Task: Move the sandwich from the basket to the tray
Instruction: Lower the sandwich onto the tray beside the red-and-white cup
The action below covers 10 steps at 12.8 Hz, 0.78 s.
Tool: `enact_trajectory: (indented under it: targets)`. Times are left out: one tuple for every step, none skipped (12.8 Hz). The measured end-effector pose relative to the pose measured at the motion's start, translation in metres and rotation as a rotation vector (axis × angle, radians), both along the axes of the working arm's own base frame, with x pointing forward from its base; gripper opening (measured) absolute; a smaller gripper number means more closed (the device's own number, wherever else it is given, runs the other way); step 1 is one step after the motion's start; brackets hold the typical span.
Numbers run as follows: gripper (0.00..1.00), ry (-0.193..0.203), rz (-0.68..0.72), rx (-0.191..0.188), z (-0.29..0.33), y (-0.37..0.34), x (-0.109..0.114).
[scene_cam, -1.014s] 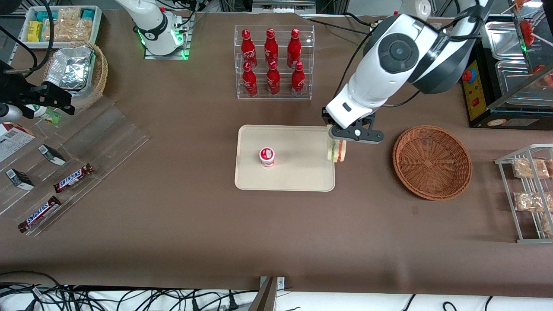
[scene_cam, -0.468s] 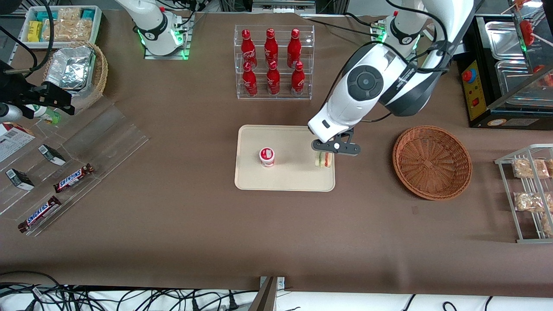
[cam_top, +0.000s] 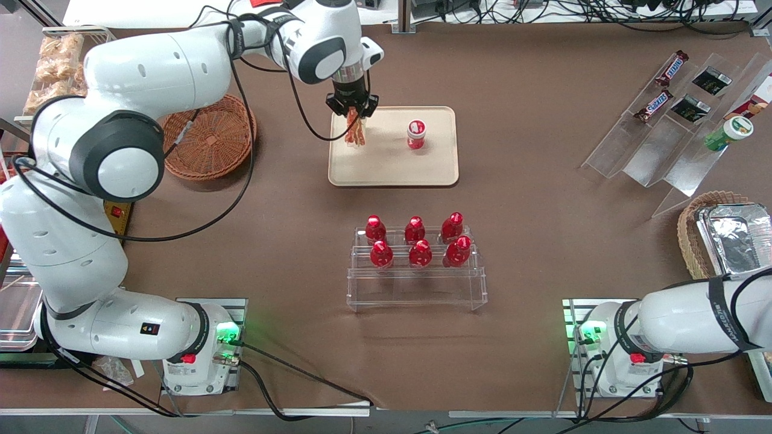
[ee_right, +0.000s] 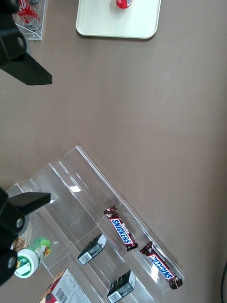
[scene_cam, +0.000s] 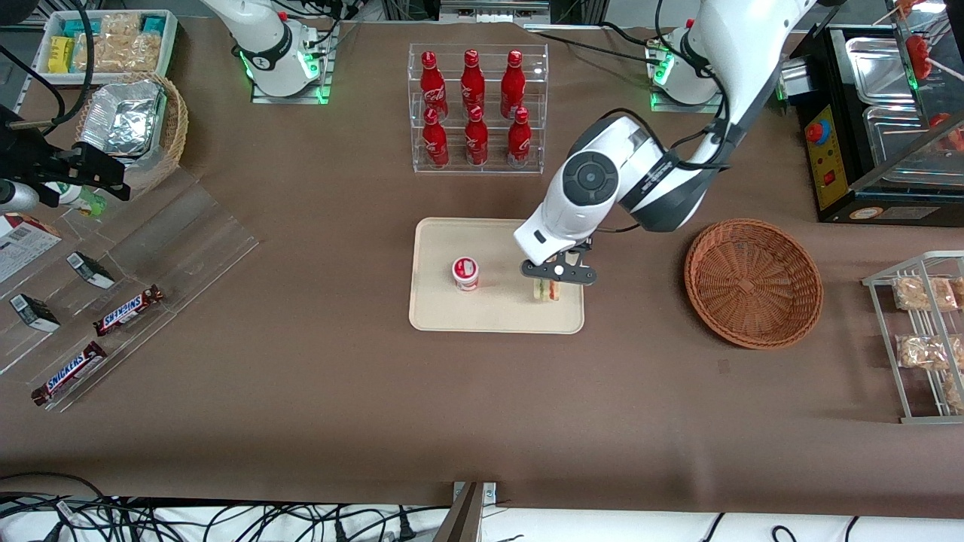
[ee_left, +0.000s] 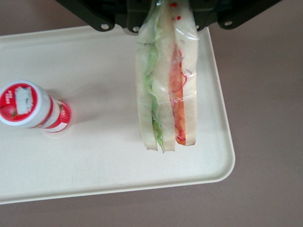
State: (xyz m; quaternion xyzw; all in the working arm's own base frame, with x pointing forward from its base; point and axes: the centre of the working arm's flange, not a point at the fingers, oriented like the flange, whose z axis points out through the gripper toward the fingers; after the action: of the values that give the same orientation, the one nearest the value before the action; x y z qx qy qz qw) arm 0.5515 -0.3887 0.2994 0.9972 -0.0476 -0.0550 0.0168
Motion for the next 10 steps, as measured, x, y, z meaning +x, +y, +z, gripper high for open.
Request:
enact_trajectory:
  targets:
    - [0.18,-0.001,0.000,0.013,-0.013,-0.004,-0.002]
    - [0.18,0.001,-0.003,0.022,-0.025,-0.008,-0.005]
    - [0.18,0.003,-0.002,0.028,-0.036,-0.010,-0.006]
    - [0.18,0.008,0.002,0.028,-0.044,-0.012,-0.008]
    - [0.18,0.013,-0.002,0.032,-0.051,-0.013,-0.009]
    - [0.18,0.012,-0.010,0.044,-0.057,-0.014,-0.011]
    - [0.18,0.008,-0.017,0.059,-0.064,-0.016,-0.013]
    - [0.18,0.003,-0.019,0.073,-0.070,-0.016,-0.014]
    - [0.19,0.005,-0.021,0.081,-0.075,-0.017,-0.015]
    - [0.19,0.007,-0.022,0.084,-0.079,-0.017,-0.016]
